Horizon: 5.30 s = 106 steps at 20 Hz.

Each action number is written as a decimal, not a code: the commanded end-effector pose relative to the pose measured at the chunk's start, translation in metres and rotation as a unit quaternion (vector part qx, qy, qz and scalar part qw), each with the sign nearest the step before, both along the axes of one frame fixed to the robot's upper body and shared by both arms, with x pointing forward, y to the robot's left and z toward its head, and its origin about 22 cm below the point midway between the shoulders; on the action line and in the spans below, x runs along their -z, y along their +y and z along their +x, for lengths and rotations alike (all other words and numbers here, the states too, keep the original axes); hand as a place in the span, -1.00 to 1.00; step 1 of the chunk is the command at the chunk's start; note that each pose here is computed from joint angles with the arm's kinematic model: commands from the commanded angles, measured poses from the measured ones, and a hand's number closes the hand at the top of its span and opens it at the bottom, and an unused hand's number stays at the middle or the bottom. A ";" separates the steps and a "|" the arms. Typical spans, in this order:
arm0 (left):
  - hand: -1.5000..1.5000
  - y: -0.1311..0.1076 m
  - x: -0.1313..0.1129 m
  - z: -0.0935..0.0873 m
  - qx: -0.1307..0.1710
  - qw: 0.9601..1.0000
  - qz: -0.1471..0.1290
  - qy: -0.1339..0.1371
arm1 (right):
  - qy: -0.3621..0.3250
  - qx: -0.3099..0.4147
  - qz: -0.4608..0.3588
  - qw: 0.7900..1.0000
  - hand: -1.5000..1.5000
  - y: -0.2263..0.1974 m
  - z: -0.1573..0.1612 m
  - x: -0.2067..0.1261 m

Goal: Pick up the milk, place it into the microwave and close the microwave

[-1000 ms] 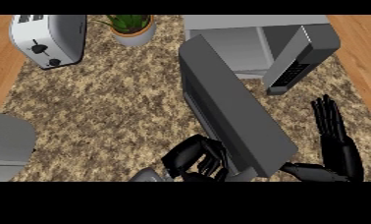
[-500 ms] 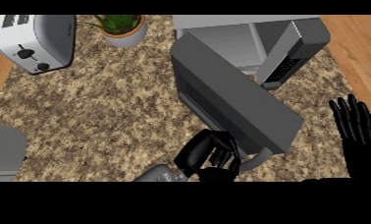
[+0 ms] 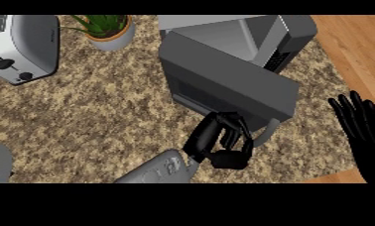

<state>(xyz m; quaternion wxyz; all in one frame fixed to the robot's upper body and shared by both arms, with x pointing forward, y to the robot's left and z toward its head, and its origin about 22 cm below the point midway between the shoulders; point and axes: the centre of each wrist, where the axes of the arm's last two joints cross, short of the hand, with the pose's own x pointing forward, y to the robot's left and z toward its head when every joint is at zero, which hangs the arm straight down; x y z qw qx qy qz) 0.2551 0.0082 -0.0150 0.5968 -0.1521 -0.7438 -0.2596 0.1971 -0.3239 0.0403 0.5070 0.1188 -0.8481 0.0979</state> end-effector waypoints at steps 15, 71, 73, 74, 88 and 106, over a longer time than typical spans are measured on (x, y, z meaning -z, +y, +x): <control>1.00 -0.005 -0.060 0.072 -0.132 0.984 -0.114 0.019 | -0.021 -0.087 0.019 0.996 -1.00 0.009 0.006 -0.042; 1.00 0.005 -0.055 0.107 -0.176 0.967 -0.183 -0.034 | -0.045 -0.185 0.015 0.982 -1.00 -0.001 0.019 -0.115; 1.00 0.005 -0.057 0.108 -0.177 0.967 -0.183 -0.033 | -0.038 -0.185 0.012 0.982 -1.00 -0.005 0.019 -0.115; 1.00 0.004 -0.057 0.108 -0.178 0.966 -0.186 -0.032 | -0.036 -0.185 0.017 0.982 -1.00 -0.005 0.019 -0.114; 1.00 0.006 -0.050 0.107 -0.184 0.965 -0.185 -0.034 | -0.042 -0.202 0.003 0.979 -1.00 -0.010 0.020 -0.129; 1.00 0.024 -0.018 0.109 -0.263 0.961 -0.084 0.009 | -0.049 -0.240 0.013 0.970 -1.00 -0.015 0.017 -0.142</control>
